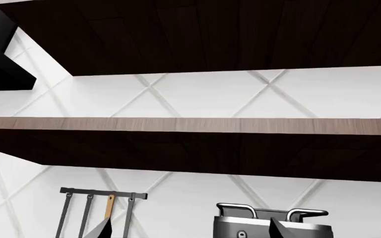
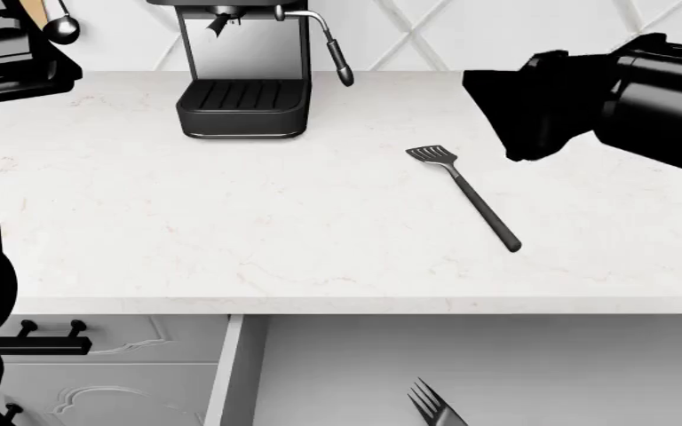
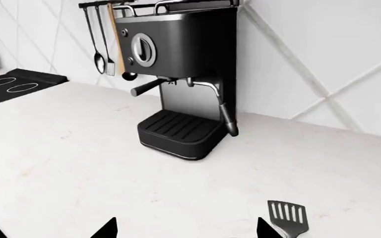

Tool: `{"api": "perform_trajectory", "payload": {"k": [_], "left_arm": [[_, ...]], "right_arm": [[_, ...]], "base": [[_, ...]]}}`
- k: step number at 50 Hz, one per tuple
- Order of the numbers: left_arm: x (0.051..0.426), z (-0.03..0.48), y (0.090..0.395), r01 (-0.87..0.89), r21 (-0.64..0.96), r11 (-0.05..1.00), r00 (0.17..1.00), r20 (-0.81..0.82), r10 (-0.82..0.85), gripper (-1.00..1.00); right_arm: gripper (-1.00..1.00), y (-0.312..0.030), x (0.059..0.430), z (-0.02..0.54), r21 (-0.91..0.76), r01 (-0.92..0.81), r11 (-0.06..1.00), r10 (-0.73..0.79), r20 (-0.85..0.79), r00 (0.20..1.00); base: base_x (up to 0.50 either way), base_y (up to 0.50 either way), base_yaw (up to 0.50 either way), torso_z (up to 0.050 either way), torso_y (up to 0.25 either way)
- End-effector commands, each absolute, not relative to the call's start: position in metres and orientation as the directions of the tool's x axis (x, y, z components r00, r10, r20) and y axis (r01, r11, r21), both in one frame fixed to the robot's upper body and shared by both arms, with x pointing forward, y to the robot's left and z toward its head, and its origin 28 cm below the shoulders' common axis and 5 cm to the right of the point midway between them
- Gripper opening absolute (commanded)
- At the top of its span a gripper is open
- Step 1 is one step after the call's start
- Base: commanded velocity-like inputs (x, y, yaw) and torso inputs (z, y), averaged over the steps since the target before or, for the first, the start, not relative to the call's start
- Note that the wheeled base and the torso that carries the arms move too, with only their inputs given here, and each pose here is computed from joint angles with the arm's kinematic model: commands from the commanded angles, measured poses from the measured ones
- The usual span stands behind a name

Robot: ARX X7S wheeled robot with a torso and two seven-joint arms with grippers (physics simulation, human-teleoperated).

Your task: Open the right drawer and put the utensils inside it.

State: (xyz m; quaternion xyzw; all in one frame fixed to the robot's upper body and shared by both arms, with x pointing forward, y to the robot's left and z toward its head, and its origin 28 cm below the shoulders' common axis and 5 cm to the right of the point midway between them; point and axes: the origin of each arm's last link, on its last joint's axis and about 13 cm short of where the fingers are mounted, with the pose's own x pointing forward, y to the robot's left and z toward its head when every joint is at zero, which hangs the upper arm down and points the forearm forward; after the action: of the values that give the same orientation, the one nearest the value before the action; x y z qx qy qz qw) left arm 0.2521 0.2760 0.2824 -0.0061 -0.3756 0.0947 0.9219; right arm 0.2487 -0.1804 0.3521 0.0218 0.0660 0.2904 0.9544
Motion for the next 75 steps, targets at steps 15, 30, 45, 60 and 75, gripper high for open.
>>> {"api": "perform_trajectory", "payload": {"k": [15, 30, 45, 60, 75], "left_arm": [[0.251, 0.285, 0.277, -0.172, -0.081, 0.982, 0.696, 0.695, 0.180, 1.00], [0.252, 0.283, 0.276, -0.172, -0.080, 0.982, 0.698, 0.693, 0.179, 1.00], [0.252, 0.284, 0.277, -0.174, -0.081, 0.981, 0.697, 0.693, 0.181, 1.00], [0.253, 0.284, 0.277, -0.172, -0.081, 0.982, 0.697, 0.694, 0.180, 1.00], [0.253, 0.281, 0.276, -0.172, -0.079, 0.982, 0.701, 0.690, 0.178, 1.00]], "right_arm": [[1.00, -0.162, 0.332, 0.325, 0.243, -0.336, 0.910, 0.400, -0.302, 0.866], [1.00, -0.167, 0.361, 0.298, 0.151, -0.139, 0.979, 0.186, -0.367, 0.911], [1.00, -0.169, 0.369, 0.274, 0.067, -0.131, 0.989, 0.147, -0.454, 0.879], [1.00, -0.173, 0.369, 0.246, 0.025, -0.143, 0.989, 0.131, -0.573, 0.809], [1.00, -0.172, 0.364, 0.218, -0.058, -0.214, 0.975, 0.120, -0.672, 0.730]], "base": [[0.00, 0.00, 0.00, 0.000, 0.000], [0.00, 0.00, 0.00, 0.000, 0.000], [0.00, 0.00, 0.00, 0.000, 0.000], [0.00, 0.00, 0.00, 0.000, 0.000], [0.00, 0.00, 0.00, 0.000, 0.000]]}}
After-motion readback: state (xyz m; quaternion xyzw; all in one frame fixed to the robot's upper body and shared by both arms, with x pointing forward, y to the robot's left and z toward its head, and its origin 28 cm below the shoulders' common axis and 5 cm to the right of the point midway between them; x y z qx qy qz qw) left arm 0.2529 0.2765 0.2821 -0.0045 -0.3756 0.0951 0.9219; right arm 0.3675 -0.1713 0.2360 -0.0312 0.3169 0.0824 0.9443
